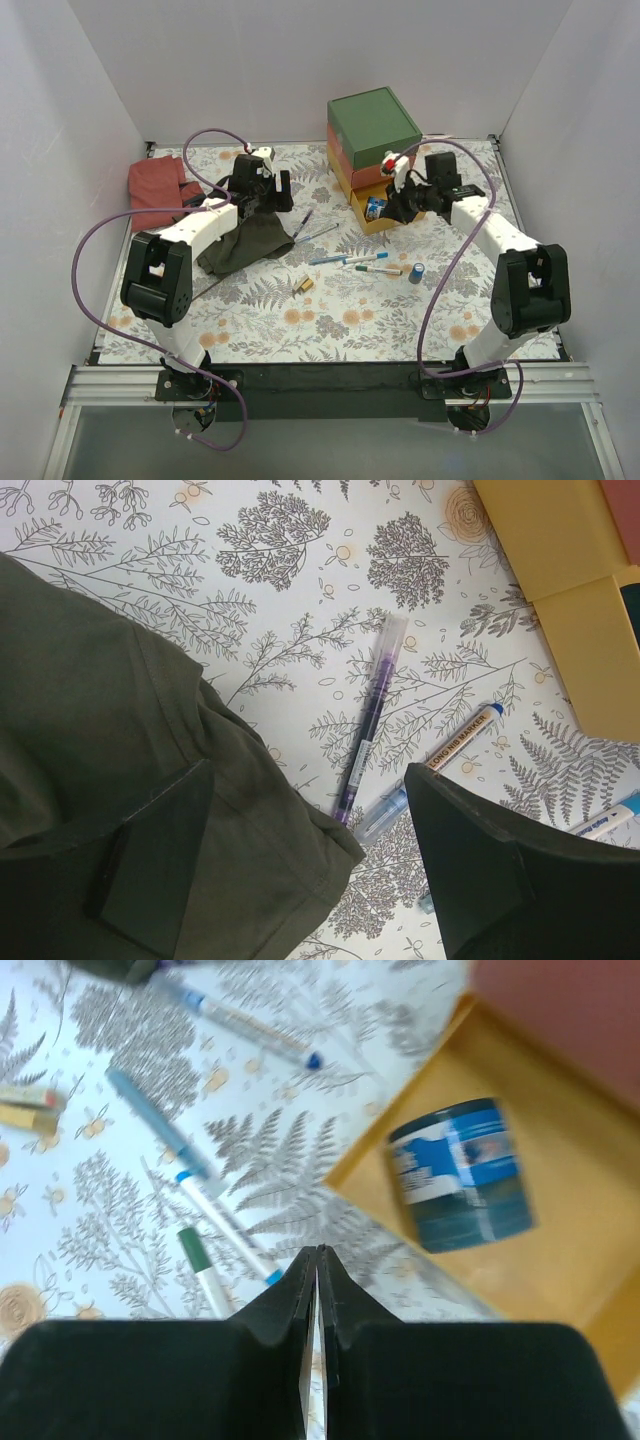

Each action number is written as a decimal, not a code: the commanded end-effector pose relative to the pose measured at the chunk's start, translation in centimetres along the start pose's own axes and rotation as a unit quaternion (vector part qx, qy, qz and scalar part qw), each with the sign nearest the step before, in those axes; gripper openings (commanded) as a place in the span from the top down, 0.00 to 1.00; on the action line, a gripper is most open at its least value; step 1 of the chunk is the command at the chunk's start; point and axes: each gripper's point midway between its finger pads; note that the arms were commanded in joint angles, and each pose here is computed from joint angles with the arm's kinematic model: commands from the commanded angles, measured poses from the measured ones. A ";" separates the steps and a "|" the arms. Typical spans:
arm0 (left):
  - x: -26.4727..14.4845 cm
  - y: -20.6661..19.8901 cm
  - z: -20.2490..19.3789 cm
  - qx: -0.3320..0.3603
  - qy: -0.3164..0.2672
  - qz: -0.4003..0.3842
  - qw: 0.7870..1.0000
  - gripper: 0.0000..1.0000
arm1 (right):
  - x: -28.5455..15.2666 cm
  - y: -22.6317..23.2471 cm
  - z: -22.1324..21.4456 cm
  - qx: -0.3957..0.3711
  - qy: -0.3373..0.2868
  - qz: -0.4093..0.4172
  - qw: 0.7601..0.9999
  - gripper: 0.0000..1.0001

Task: Sort the stationery into containers
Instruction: Close the drawer in the storage box.

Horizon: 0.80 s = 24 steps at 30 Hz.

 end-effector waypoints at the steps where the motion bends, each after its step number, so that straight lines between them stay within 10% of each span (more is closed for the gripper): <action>1: -0.2 -0.1 1.7 -0.002 -0.020 -0.003 1.000 0.23 | 1.7 1.5 -4.0 -0.047 0.064 0.025 0.997 0.91; 24: 0.6 0.3 0.6 0.000 -0.003 0.005 1.000 0.23 | 7.4 -10.6 -1.5 -0.048 0.089 -0.157 0.982 0.99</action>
Point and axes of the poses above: each gripper's point midway between its finger pads, its own x axis out along the fingers, its own y axis along the line the jaws close on, z = x × y, and after that the axes turned 3 degrees about x, right-handed
